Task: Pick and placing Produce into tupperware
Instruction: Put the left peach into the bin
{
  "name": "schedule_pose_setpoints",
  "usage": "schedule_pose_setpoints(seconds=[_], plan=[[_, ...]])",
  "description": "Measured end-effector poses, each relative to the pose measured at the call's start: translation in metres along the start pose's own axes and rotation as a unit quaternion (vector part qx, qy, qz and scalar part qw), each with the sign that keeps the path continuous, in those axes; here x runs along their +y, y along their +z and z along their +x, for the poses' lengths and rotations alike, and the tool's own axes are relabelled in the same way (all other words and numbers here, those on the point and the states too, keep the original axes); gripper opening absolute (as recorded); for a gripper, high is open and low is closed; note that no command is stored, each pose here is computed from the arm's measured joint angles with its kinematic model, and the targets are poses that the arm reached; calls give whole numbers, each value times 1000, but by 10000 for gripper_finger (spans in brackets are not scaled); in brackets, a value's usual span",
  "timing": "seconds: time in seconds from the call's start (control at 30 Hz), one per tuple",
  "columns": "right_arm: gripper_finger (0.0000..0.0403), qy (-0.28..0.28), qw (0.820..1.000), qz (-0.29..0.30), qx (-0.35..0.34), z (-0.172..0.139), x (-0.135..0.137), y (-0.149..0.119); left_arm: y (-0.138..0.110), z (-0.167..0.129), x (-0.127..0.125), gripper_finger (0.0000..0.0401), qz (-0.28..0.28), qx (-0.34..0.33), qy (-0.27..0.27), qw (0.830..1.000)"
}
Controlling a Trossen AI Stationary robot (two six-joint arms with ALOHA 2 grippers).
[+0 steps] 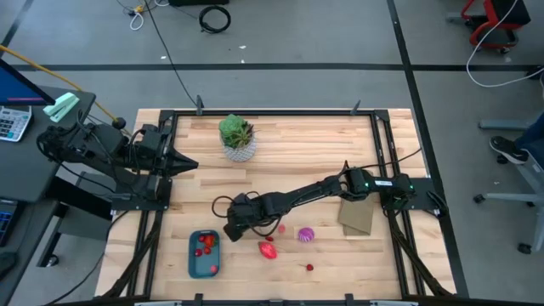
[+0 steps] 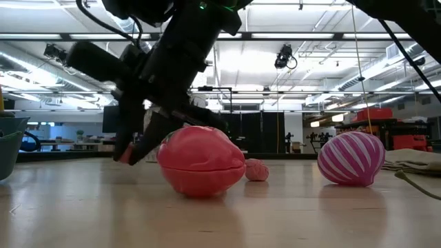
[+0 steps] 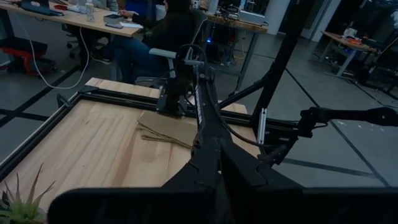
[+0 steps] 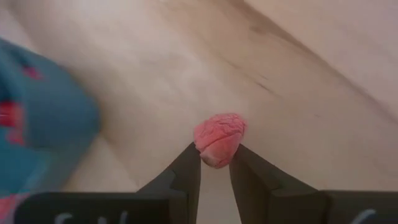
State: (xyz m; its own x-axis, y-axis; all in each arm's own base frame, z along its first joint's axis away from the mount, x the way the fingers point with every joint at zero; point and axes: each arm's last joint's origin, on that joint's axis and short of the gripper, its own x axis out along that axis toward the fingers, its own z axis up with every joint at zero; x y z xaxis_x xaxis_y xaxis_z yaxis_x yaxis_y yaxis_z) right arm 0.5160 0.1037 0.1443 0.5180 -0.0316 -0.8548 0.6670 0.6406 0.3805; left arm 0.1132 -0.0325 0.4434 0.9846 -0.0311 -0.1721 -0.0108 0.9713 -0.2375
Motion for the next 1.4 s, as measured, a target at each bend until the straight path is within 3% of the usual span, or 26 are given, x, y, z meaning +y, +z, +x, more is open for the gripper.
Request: schedule_pose_setpoints(seconds=[0.23, 0.43, 0.57, 0.7, 0.87, 1.4], plan=[[85, 107, 994, -4, -22, -4, 20, 6, 0, 0, 0, 13, 0, 0, 0, 1000], [85, 185, 979, -54, -62, -11, 38, 7, 0, 0, 0, 17, 0, 0, 0, 1000], [85, 221, 964, -122, -80, -15, 48, 2, 0, 0, 0, 24, 0, 0, 0, 1000], [87, 277, 928, -240, -71, -20, 59, -9, 0, 0, 0, 22, 1, 0, 0, 1000], [88, 279, 903, -316, -83, -22, 63, -18, 0, 0, 0, 13, 12, 0, 0, 1000], [96, 268, 898, -331, -107, -19, 53, 5, 0, 0, 0, 24, 12, -1, 0, 1000]])
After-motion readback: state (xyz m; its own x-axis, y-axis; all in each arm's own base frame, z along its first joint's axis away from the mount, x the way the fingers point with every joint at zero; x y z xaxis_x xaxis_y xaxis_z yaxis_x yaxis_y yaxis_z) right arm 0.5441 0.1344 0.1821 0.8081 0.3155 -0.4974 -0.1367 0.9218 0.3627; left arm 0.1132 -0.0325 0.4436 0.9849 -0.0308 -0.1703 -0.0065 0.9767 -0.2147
